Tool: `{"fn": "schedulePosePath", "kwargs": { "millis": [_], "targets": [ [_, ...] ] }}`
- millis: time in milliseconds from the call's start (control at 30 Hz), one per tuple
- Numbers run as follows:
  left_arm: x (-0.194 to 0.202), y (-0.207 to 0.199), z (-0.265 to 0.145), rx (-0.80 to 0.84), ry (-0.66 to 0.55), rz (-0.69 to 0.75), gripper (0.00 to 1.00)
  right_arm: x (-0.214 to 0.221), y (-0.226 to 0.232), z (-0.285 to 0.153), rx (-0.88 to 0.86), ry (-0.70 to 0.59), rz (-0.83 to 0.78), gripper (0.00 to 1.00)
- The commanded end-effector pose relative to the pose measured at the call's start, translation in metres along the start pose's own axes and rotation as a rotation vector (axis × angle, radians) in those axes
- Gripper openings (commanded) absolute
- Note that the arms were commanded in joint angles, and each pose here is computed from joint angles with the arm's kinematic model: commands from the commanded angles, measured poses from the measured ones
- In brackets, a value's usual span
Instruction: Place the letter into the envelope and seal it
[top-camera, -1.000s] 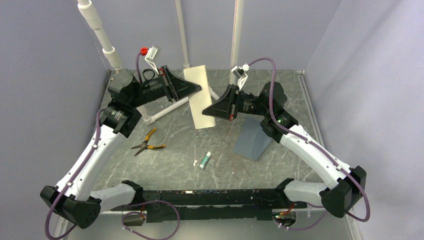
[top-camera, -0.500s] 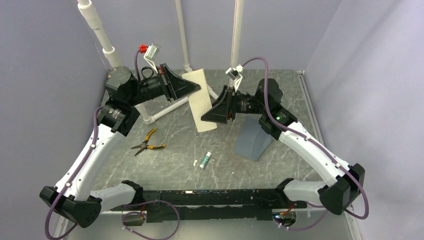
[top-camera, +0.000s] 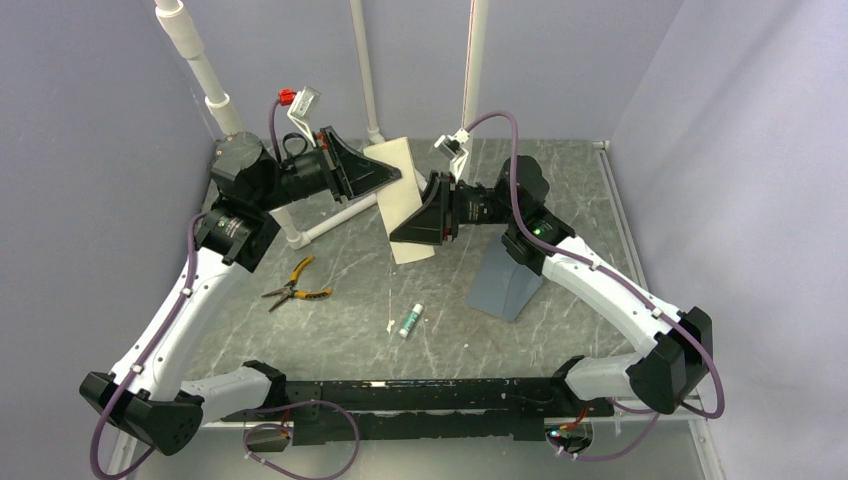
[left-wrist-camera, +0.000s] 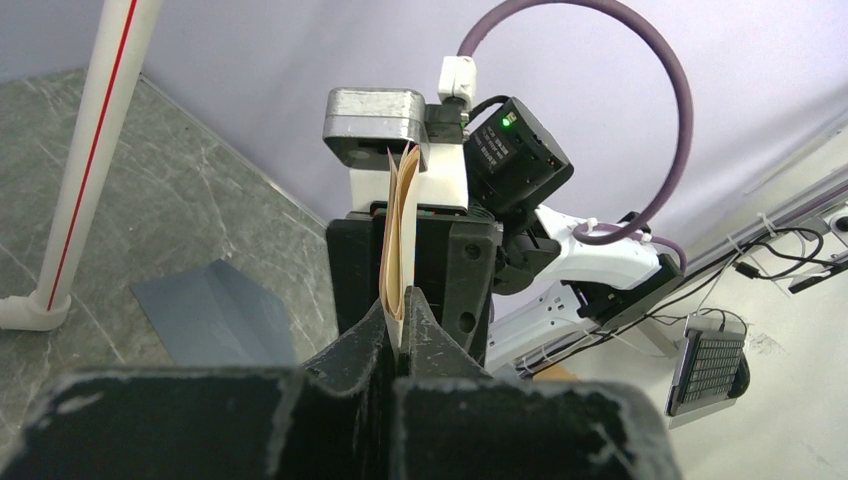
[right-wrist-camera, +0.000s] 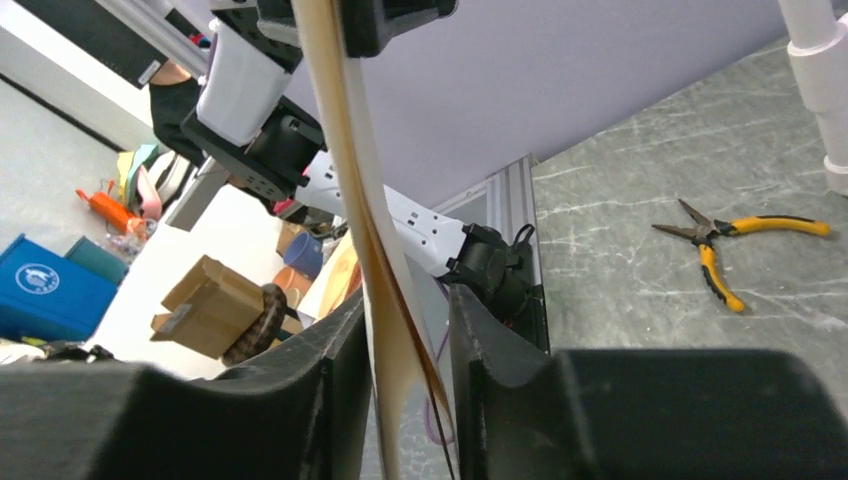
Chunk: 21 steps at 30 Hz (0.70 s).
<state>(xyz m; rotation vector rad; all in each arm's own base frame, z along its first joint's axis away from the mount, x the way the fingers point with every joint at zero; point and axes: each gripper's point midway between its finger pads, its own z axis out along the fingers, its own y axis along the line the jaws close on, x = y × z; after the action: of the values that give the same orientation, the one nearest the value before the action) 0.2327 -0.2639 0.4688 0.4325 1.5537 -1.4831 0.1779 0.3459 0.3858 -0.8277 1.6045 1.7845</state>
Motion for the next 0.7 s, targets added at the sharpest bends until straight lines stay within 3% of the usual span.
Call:
{"fn": "schedulePosePath", "kwargs": {
  "millis": [0, 100, 167, 267, 333, 500, 667],
  "targets": [
    [-0.008, -0.002, 0.0, -0.017, -0.014, 0.017, 0.02, 0.005, 0.014, -0.003, -0.036, 0.013, -0.044, 0.22],
    [-0.011, -0.002, 0.0, -0.023, -0.014, 0.031, 0.03, 0.018, 0.01, -0.007, -0.028, 0.047, -0.028, 0.12],
    [-0.013, -0.004, 0.0, -0.017, -0.017, 0.038, 0.02, 0.024, 0.011, -0.009, -0.032, 0.065, -0.025, 0.12],
    [-0.014, -0.005, 0.0, -0.011, -0.018, 0.043, 0.03, 0.03, 0.009, -0.011, -0.019, 0.074, -0.017, 0.33],
    [-0.014, -0.005, 0.0, -0.009, -0.023, 0.044, 0.02, 0.031, 0.009, -0.012, -0.016, 0.068, -0.011, 0.33],
    [-0.015, -0.006, -0.001, -0.01, -0.028, 0.048, 0.02, 0.031, 0.007, -0.012, -0.012, 0.052, -0.002, 0.0],
    [-0.017, -0.006, -0.003, -0.029, -0.035, 0.058, 0.03, 0.032, 0.007, -0.013, -0.009, 0.052, -0.012, 0.0]
  ]
}}
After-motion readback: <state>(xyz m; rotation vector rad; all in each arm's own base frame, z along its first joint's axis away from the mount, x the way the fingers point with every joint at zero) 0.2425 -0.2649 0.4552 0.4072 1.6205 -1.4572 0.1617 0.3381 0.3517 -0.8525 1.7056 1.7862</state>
